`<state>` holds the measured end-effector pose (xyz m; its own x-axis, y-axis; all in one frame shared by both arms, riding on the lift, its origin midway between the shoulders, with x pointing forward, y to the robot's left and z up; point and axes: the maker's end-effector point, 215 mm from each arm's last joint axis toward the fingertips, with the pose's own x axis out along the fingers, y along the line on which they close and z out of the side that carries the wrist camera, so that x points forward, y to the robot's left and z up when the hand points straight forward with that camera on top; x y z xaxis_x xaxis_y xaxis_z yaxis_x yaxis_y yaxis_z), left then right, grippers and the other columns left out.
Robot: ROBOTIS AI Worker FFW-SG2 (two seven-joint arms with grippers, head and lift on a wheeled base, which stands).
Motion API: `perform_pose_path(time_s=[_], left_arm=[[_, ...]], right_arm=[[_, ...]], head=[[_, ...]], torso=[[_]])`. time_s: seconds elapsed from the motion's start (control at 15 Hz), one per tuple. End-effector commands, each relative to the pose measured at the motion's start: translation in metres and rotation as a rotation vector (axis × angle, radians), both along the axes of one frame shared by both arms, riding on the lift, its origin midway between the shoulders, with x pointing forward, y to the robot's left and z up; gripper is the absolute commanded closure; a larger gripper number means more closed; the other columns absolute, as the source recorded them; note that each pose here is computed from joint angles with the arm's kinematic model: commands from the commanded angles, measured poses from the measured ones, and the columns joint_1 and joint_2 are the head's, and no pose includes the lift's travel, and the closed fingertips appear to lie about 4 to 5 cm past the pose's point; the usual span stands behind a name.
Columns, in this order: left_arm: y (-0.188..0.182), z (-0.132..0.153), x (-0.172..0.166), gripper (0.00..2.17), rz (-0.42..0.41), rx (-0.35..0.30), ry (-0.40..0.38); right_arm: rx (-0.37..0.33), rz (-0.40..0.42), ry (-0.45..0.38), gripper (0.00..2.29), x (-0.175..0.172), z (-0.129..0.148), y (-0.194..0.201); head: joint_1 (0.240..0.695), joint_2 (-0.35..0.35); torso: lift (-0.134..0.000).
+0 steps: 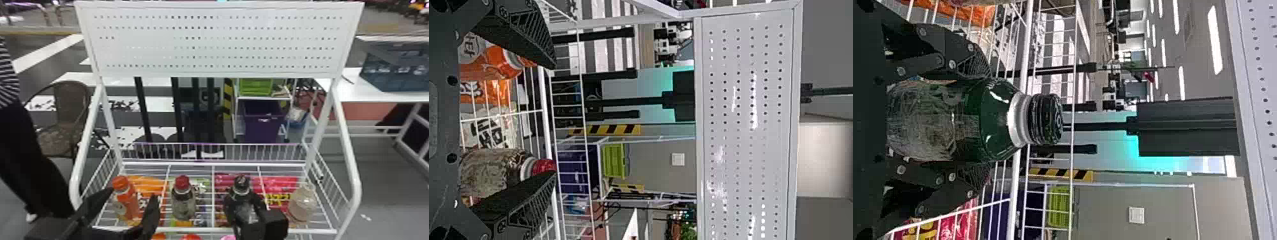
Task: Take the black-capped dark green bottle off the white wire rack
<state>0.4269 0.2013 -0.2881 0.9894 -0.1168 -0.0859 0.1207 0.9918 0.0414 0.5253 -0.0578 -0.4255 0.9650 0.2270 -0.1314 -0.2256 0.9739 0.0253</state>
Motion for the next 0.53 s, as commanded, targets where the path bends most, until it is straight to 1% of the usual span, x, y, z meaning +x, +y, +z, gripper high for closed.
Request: perform_pose_path(time_s=[0.0,0.07,0.2,0.33,0.4,0.47], left_arm=[[0.0,0.0,-0.002,0.14,-0.001,0.0,0.0],[-0.001,0.001,-0.003,0.14,-0.001,0.0,0.001],[-0.001,0.003,-0.003,0.14,-0.002,0.0,-0.003],[-0.002,0.003,-0.004,0.14,-0.002,-0.002,-0.002],[-0.002,0.003,-0.004,0.14,-0.002,-0.003,-0.004],[-0.003,0.003,-0.003,0.14,-0.001,-0.005,-0.005]], right_arm=[[0.017,-0.005,-0.038,1.15,-0.011,0.022,-0.004],[0.024,-0.011,-0.066,1.15,-0.017,0.039,-0.011],[0.022,-0.033,-0.086,1.15,-0.038,0.062,-0.031],[0.003,-0.044,-0.081,1.14,-0.063,0.072,-0.056],[0.011,-0.064,-0.058,1.14,-0.073,0.072,-0.075],[0.017,-0.077,-0.058,1.14,-0.086,0.079,-0.093]], head=[[0.499,0.0],[0.499,0.0],[0.499,0.0],[0.499,0.0],[0.499,0.0],[0.499,0.0]], torso=[[0.0],[0.0],[0.0],[0.0],[0.0],[0.0]])
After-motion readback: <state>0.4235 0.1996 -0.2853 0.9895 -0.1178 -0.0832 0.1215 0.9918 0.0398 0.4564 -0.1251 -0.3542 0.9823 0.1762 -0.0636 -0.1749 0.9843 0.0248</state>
